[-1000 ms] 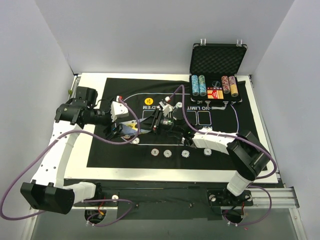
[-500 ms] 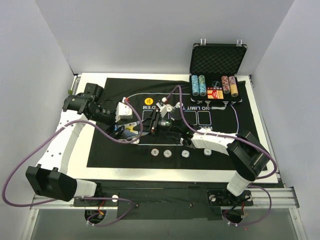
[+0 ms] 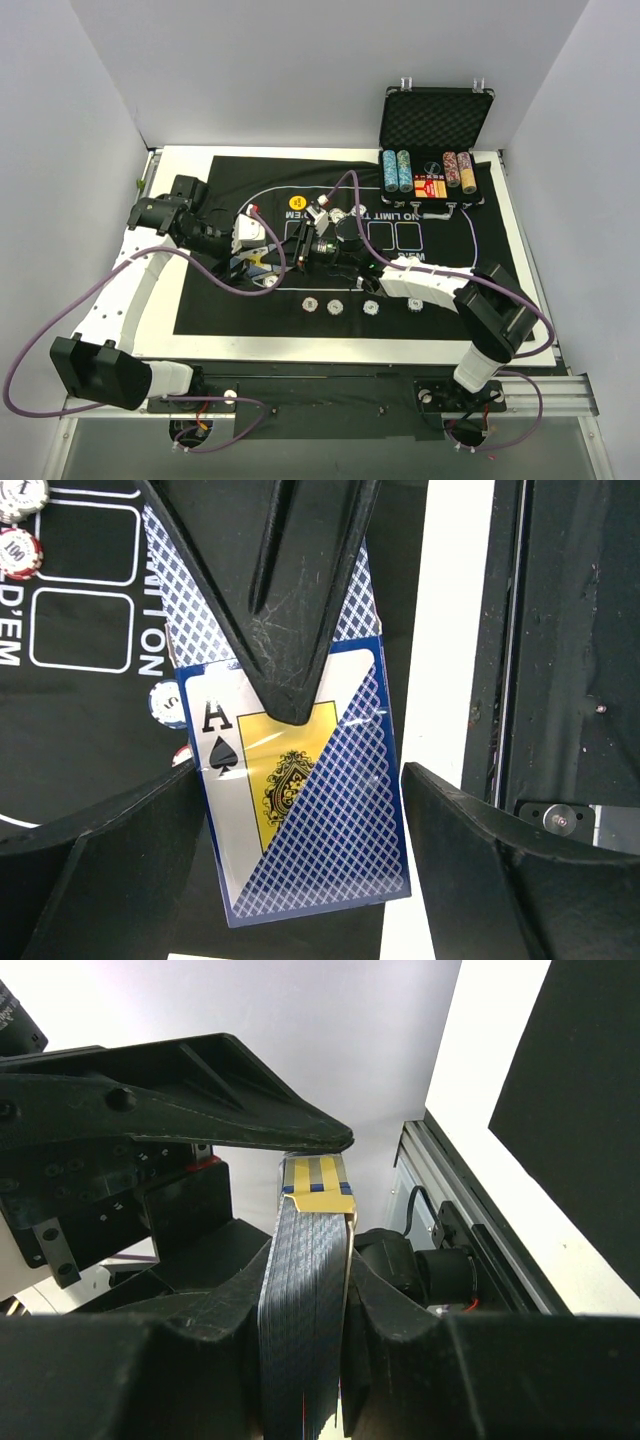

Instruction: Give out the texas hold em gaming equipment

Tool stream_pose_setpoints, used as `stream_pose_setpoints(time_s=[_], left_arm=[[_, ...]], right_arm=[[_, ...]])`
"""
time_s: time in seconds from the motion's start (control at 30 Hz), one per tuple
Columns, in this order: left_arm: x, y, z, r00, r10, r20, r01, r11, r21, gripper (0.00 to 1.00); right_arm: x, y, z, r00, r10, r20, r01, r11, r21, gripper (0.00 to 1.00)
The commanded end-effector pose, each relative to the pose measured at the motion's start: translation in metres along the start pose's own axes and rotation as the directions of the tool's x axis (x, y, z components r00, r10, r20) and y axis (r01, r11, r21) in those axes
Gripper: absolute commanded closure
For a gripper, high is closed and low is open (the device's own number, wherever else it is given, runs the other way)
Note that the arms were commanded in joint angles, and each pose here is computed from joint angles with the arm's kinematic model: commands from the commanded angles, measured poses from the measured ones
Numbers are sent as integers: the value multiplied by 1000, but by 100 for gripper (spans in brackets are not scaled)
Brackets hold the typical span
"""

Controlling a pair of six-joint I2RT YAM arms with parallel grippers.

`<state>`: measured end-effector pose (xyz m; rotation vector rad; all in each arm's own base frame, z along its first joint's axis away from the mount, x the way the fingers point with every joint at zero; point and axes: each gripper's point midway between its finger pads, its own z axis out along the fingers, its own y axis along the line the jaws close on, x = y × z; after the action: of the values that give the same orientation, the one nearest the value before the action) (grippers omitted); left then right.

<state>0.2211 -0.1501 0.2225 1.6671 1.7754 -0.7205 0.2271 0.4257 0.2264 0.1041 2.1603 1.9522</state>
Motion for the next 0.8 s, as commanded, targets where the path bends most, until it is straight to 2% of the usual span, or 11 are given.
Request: stream_pose_setpoints(time_s=[0.0,0.33,0.5,0.63,0.77], left_arm=[[-2,-12,2,1000,8,30,-9,1000,21,13],[-5,2,-1,998,-44,40,46,998,-41,11],[-9,1,-3,998,-40,53,41,999,-20,13],[-12,4,-4,996,-40,75,42,999,-27,21],[-15,8,-6,994,-38,98,44,998,-55,23]], right_arm=[[-8,75,-4,993,-98,59,108,972,-207,92],[-8,82,-1,995,-73,67,87,964,-250,94],[-7,82,-1,996,-64,65,79,964,-255,94],[-8,81,-1,996,-62,62,76,965,-252,95],[-6,78,0,997,-57,56,69,967,-245,95]])
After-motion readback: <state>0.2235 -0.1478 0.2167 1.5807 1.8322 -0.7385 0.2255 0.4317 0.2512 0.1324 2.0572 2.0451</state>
